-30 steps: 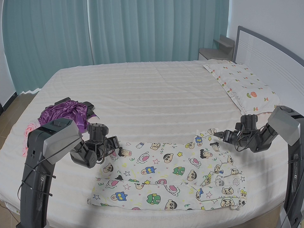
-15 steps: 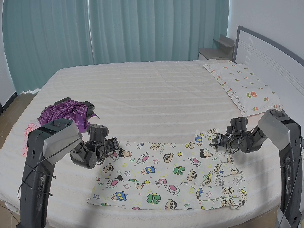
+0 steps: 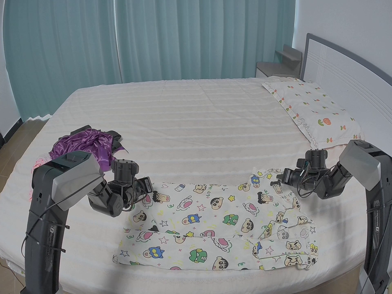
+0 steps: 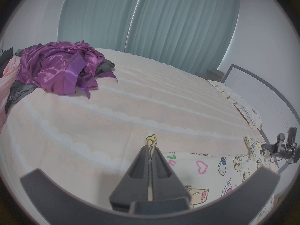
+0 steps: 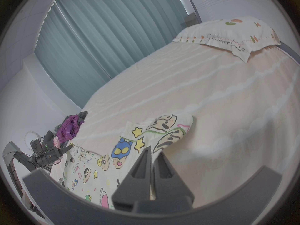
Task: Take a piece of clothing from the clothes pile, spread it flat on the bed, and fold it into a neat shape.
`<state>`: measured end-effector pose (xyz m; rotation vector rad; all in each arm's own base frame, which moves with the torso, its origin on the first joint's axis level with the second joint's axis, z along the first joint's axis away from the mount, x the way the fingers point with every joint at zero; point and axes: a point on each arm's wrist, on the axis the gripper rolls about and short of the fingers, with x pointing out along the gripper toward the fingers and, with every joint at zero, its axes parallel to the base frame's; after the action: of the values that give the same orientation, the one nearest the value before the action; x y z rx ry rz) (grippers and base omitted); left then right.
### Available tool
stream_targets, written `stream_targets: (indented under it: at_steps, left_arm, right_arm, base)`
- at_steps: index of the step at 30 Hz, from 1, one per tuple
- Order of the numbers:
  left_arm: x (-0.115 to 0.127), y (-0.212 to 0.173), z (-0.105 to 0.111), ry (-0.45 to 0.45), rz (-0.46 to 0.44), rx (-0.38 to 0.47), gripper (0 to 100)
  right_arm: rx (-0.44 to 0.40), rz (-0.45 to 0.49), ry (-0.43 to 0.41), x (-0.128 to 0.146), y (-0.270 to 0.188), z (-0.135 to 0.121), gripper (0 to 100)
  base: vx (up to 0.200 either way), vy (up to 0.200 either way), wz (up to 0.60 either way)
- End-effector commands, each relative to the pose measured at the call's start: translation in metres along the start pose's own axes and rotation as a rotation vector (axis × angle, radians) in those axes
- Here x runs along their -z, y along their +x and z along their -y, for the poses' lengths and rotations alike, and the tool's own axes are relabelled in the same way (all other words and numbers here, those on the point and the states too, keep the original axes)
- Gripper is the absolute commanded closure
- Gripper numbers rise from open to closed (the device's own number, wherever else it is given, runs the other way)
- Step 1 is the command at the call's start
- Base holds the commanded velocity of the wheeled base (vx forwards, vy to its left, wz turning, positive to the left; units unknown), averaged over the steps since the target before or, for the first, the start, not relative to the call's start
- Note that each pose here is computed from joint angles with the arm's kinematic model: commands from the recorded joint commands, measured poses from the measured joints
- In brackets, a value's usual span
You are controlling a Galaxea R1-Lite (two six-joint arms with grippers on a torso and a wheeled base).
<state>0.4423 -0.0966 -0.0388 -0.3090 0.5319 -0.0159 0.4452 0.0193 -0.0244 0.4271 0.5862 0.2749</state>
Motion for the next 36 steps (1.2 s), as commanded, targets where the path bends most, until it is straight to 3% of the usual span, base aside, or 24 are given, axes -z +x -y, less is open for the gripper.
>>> stream_targets:
  at_steps: [1, 18, 27, 36]
  left_arm:
    - [-0.015, -0.008, 0.005, -0.002, 0.035, 0.014, 100]
    - [-0.026, -0.029, 0.008, 0.001, 0.043, 0.018, 100]
    - [-0.031, -0.063, 0.013, 0.006, 0.035, 0.03, 100]
    - [-0.02, -0.091, 0.006, 0.01, -0.023, 0.018, 100]
  right_arm:
    - [-0.016, 0.02, 0.004, -0.004, -0.015, 0.004, 100]
    - [-0.096, 0.039, -0.016, -0.005, -0.049, -0.002, 100]
    - [-0.161, 0.046, -0.031, 0.0, -0.082, -0.013, 100]
    - [-0.209, 0.03, -0.014, 0.018, -0.119, -0.008, 100]
  base:
    - [0.0, 0.0, 0.0]
    - [0.0, 0.0, 0.0]
    - [0.0, 0.0, 0.0]
    - [0.0, 0.0, 0.0]
